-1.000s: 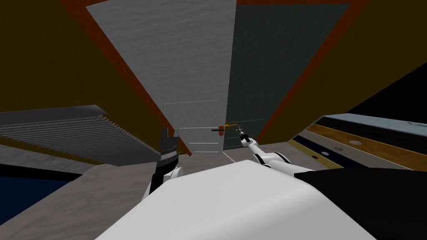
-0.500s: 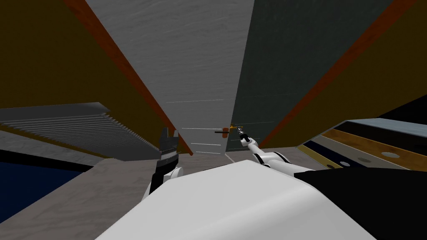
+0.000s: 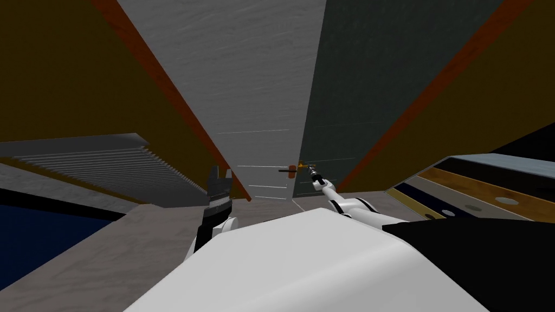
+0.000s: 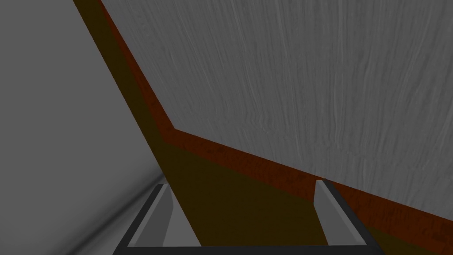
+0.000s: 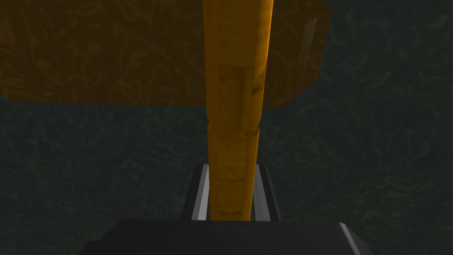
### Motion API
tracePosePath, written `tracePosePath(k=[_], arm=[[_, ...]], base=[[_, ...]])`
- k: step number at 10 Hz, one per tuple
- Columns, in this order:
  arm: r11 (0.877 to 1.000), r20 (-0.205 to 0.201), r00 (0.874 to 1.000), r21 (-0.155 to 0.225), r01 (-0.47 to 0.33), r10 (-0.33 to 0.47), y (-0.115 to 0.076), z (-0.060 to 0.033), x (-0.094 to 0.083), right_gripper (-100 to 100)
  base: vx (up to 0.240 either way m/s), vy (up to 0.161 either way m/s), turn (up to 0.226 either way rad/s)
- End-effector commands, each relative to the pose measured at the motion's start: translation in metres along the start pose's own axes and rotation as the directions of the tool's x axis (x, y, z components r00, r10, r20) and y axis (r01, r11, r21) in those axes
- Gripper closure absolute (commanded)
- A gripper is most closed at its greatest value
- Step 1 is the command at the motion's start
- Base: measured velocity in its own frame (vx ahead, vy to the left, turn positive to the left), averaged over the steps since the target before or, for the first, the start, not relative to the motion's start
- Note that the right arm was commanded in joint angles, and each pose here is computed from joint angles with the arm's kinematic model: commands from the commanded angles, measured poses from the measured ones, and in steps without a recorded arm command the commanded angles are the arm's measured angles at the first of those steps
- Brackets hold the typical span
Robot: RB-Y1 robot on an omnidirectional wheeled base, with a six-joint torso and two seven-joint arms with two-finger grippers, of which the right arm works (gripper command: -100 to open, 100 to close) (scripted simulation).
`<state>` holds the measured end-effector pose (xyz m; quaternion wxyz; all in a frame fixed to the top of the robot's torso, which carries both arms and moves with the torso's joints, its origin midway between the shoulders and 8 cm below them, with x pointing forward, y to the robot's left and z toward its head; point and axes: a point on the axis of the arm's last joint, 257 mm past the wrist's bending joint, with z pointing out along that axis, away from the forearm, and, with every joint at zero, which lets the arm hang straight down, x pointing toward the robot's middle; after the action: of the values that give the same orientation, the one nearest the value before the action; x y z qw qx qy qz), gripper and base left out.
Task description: Pull the door open
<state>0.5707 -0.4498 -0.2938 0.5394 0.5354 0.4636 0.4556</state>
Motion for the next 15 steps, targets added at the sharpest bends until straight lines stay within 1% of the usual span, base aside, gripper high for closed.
tracePosePath(k=[1, 3, 5, 6, 7, 8, 9, 10, 11, 12, 13, 15], arm=[[1.000, 0.006, 1.000, 0.008, 0.007, -0.007, -0.002, -0.0026, -0.009, 100], [1.000, -0.015, 1.000, 0.009, 0.009, -0.009, -0.002, -0.0021, -0.003, 100], [1.000, -0.051, 0.999, 0.007, 0.007, -0.007, -0.001, -0.0004, 0.012, 100], [1.000, -0.072, 0.997, 0.006, 0.005, -0.004, -0.001, 0.0007, 0.022, 100], [1.000, -0.105, 0.994, 0.004, 0.000, 0.000, 0.000, 0.0022, 0.038, 100], [1.000, -0.127, 0.992, 0.002, -0.003, 0.003, 0.000, 0.0031, 0.048, 100], [1.000, -0.127, 0.992, 0.002, -0.003, 0.003, 0.000, 0.0031, 0.048, 100], [1.000, -0.163, 0.987, -0.001, -0.009, 0.009, 0.001, 0.0045, 0.068, 100], [1.000, -0.137, 0.990, 0.006, -0.003, 0.003, -0.002, 0.0029, 0.053, 100], [1.000, -0.167, 0.986, 0.002, -0.004, 0.004, -0.001, 0.0008, 0.060, 100], [1.000, -0.174, 0.985, 0.001, -0.004, 0.004, -0.001, 0.0003, 0.061, 100], [1.000, -0.206, 0.978, -0.003, -0.006, 0.005, 0.001, -0.0021, 0.067, 100]], base=[[-0.184, -0.073, 0.033], [-0.187, -0.048, 0.044], [-0.211, -0.070, 0.066], [-0.197, -0.088, 0.089], [-0.218, -0.126, 0.115], [-0.242, -0.190, 0.147], [-0.144, -0.112, 0.079], [-0.131, -0.096, 0.093], [-0.070, -0.058, 0.035], [-0.152, -0.060, 0.122], [-0.177, -0.073, 0.088], [-0.170, -0.075, 0.084]])
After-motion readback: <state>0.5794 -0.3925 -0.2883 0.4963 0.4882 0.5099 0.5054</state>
